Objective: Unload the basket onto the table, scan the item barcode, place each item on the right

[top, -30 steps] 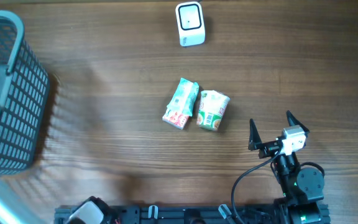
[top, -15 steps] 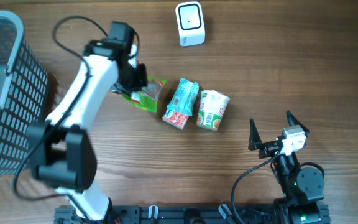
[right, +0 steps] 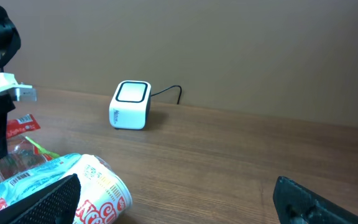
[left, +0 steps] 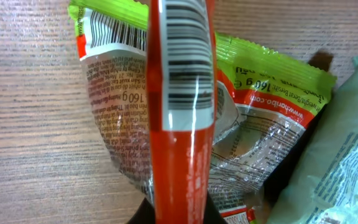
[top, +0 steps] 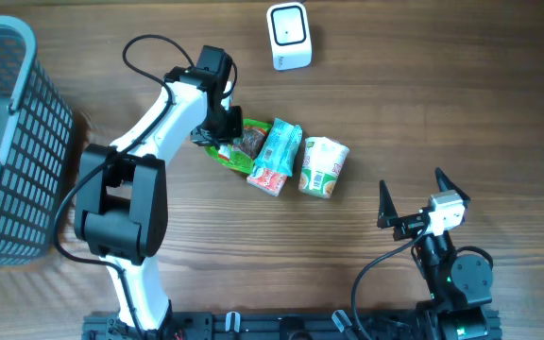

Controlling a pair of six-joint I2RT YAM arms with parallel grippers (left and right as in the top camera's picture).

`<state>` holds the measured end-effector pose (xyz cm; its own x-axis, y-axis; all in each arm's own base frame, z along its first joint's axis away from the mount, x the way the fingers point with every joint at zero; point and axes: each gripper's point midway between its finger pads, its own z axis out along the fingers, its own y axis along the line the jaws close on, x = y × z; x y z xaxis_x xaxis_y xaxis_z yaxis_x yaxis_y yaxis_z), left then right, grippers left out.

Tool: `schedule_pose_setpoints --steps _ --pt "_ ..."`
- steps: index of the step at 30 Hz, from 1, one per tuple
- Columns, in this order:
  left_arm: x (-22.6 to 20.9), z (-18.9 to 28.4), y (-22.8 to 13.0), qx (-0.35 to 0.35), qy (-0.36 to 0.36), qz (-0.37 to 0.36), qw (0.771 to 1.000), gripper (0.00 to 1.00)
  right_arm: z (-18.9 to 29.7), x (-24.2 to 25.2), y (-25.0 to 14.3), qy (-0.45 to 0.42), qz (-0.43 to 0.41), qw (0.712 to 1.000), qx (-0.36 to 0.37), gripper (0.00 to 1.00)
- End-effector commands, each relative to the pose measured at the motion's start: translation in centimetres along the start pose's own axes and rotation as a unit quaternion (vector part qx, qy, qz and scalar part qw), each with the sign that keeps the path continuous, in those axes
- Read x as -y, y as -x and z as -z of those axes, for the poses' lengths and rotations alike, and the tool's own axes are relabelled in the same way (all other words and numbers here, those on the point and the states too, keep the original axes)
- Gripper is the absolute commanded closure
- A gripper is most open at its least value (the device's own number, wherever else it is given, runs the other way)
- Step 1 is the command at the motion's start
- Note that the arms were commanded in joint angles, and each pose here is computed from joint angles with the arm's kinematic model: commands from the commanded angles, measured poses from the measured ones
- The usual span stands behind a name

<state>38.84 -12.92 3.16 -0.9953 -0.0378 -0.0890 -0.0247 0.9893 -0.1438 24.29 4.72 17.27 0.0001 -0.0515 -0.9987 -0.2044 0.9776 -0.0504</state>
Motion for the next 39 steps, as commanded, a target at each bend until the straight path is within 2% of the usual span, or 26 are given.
schedule_pose_setpoints --steps 1,4,5,6,7,8,11,13,14,16,17,18,19,20,24,27,31,33,36,39 --pt "0.2 -0.4 0.2 0.000 0.000 -0.004 1.000 0.96 0.0 0.0 0.1 0.001 0.001 1.000 0.004 0.00" --pt "0.2 -0.4 0.3 0.003 -0.001 -0.005 1.000 0.95 0.0 0.0 0.1 0.001 0.001 1.000 0.004 0.00" --pt "0.2 -0.4 0.4 0.005 -0.002 -0.005 1.000 0.87 0.0 0.0 0.1 0.001 0.001 1.000 0.004 0.00" --pt "0.3 -0.4 0.5 0.006 -0.003 -0.005 1.000 0.69 0.0 0.0 0.1 0.001 0.001 1.000 0.004 0.00" --pt "0.3 -0.4 0.5 0.006 -0.003 -0.005 1.000 0.44 0.0 0.0 0.1 0.001 0.001 1.000 0.004 0.00" --pt "0.2 -0.4 0.5 0.007 -0.003 -0.005 1.000 0.00 0.0 0.0 0.1 0.001 0.001 1.000 0.004 0.00" --pt "0.1 1.6 2.1 0.033 -0.009 0.001 0.999 0.00 0.0 0.0 0.1 0.001 0.001 1.000 0.004 0.00" --pt "-0.6 6.5 4.7 0.081 -0.019 0.016 0.996 0.00 0.0 0.0 0.1 0.001 0.001 1.000 0.004 0.00" --pt "-1.6 10.6 6.2 0.119 -0.021 0.016 0.993 0.00 0.0 0.0 0.1 0.001 0.001 1.000 0.004 0.00" --pt "-4.4 16.3 7.5 0.174 0.003 0.035 0.984 0.01 0.0 0.0 0.1 0.001 0.001 1.000 0.004 0.00" --pt "-7.5 19.6 7.8 0.210 0.039 0.063 0.975 0.09 0.0 0.0 0.1 0.001 0.001 1.000 0.004 0.00" --pt "-10.2 21.8 7.7 0.237 0.069 0.089 0.965 0.31 0.0 0.0 0.1 0.001 0.001 1.000 0.004 0.00" --pt "-12.4 23.1 7.5 0.251 0.091 0.110 0.957 0.59 0.0 0.0 0.1 0.001 0.001 1.000 0.004 0.00" --pt "-14.7 24.0 7.3 0.261 0.108 0.135 0.950 0.81 0.0 0.0 0.1 0.001 0.001 1.000 0.004 0.00" --pt "-22.7 25.0 6.5 0.268 0.137 0.219 0.928 0.82 0.0 0.0 0.1 0.001 0.001 1.000 0.004 0.00" --pt "-26.3 26.4 6.6 0.296 0.149 0.253 0.909 0.82 0.0 0.0 0.1 0.001 0.001 1.000 0.004 0.00" --pt "-29.2 27.2 6.3 0.313 0.153 0.280 0.895 0.75 0.0 0.0 0.1 0.001 0.001 1.000 0.004 0.00" --pt "-28.3 26.9 6.7 0.314 0.118 0.272 0.902 0.69 0.0 0.0 0.1 0.001 0.001 1.000 0.004 0.00" --pt "-22.3 26.1 8.3 0.307 -0.015 0.220 0.926 0.61 0.0 0.0 0.1 0.001 0.001 1.000 0.004 0.00" --pt "-16.9 24.5 8.4 0.273 -0.051 0.177 0.944 0.49 0.0 0.0 0.1 0.001 0.001 1.000 0.004 0.00"
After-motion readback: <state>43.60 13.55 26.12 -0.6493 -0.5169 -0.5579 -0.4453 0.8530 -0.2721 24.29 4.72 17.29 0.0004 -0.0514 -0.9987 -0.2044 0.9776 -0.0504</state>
